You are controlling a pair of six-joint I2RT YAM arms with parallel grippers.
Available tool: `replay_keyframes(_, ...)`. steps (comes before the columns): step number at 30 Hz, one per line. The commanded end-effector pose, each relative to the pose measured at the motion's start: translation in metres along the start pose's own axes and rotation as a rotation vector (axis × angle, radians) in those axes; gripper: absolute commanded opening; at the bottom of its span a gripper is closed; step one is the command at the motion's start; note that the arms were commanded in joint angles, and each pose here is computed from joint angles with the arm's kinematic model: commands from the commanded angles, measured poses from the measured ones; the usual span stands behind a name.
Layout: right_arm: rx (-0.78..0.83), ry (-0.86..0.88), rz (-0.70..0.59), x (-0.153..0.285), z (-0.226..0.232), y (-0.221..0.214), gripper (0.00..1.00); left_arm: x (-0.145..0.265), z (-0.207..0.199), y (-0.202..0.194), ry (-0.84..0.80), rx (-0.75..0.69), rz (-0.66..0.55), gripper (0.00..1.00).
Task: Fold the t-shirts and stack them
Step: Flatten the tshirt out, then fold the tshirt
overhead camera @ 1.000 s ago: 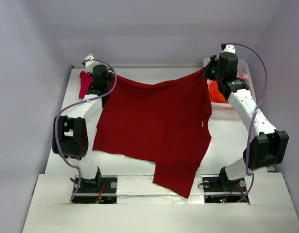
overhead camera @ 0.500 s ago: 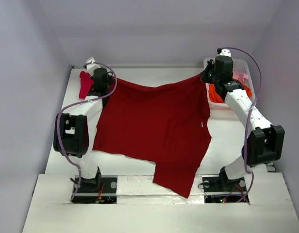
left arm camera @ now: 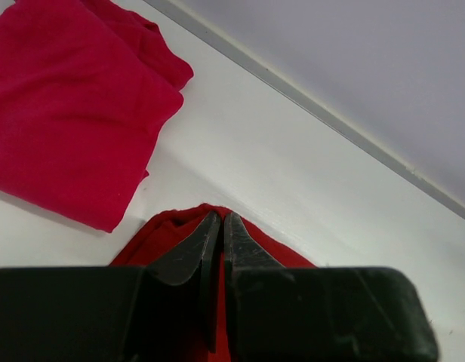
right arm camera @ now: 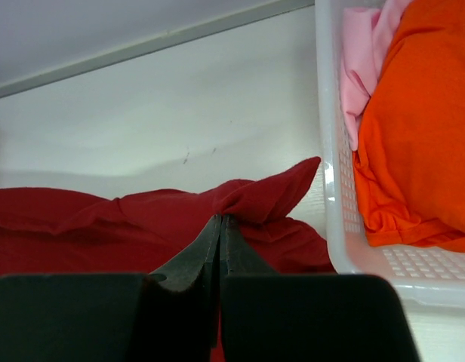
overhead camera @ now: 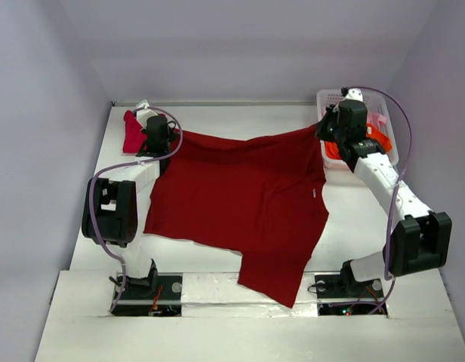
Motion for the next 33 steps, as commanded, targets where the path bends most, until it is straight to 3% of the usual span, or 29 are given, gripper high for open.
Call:
replay_keyframes(1,0.004,0.021,-0.052,0.008,0.002,0.005,0.0,0.011,-0.013,0.027,-0.06,0.026,-0.094,0.0)
replay_keyframes(33,0.002,0.081,0.071,0.057,0.009,-0.059,0.0,0.055,0.009,0.024,-0.067,0.03,-0.096,0.0)
Point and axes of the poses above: each gripper's point midway between its finger pads, its own x axis back along the fingers, its own z axis along the line the jaws close on, y = z × x, the point moved 8 cm from there along x, back along the fingers, and after that the axes turned 5 degrees about x, right-handed, at the moved point
